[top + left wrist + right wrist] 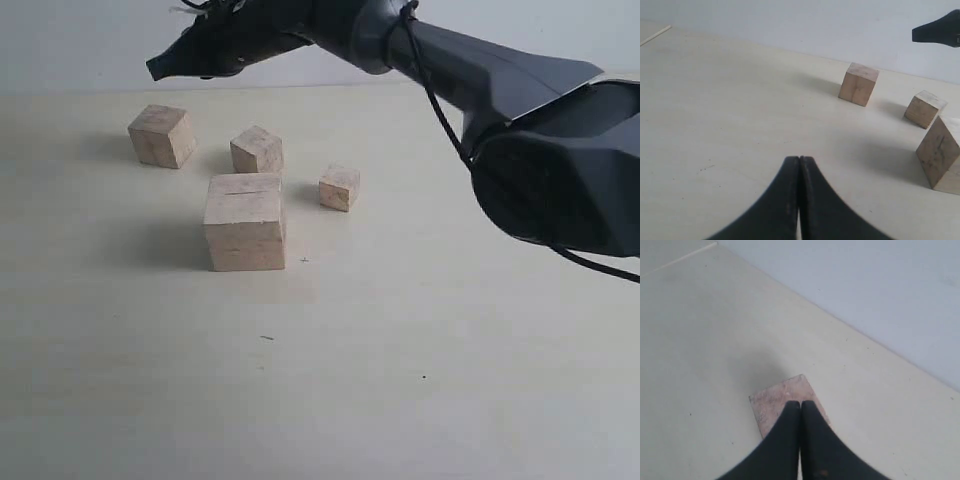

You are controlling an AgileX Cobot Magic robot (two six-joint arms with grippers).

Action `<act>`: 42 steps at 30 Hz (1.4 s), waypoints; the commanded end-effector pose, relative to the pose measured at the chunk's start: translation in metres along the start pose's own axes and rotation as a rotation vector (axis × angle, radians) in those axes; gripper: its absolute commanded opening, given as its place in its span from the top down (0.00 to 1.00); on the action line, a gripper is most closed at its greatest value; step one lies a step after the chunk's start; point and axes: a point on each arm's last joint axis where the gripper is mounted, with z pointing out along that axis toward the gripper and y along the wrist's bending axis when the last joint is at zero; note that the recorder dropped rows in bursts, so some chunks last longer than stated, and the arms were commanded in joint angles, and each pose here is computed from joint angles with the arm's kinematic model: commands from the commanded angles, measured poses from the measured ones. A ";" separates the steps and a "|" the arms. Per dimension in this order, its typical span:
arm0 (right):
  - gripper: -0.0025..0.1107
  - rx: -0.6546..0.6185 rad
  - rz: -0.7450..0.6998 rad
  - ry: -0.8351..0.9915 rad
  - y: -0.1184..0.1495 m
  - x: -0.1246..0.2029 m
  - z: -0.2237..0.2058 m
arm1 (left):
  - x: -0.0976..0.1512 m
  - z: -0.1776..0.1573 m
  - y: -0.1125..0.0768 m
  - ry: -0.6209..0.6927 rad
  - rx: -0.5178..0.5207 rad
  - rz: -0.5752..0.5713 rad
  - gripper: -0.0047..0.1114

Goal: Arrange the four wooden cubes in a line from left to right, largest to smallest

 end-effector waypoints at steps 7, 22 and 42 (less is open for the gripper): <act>0.98 -0.102 0.003 -0.162 -0.002 0.036 0.039 | 0.000 0.000 0.000 -0.005 -0.002 0.002 0.96; 0.98 -0.136 -0.059 -0.214 0.006 0.056 0.058 | 0.000 0.000 0.000 -0.005 -0.002 0.002 0.96; 0.98 -0.136 -0.040 -0.195 0.002 0.080 0.072 | 0.000 0.000 0.000 -0.005 -0.002 0.002 0.96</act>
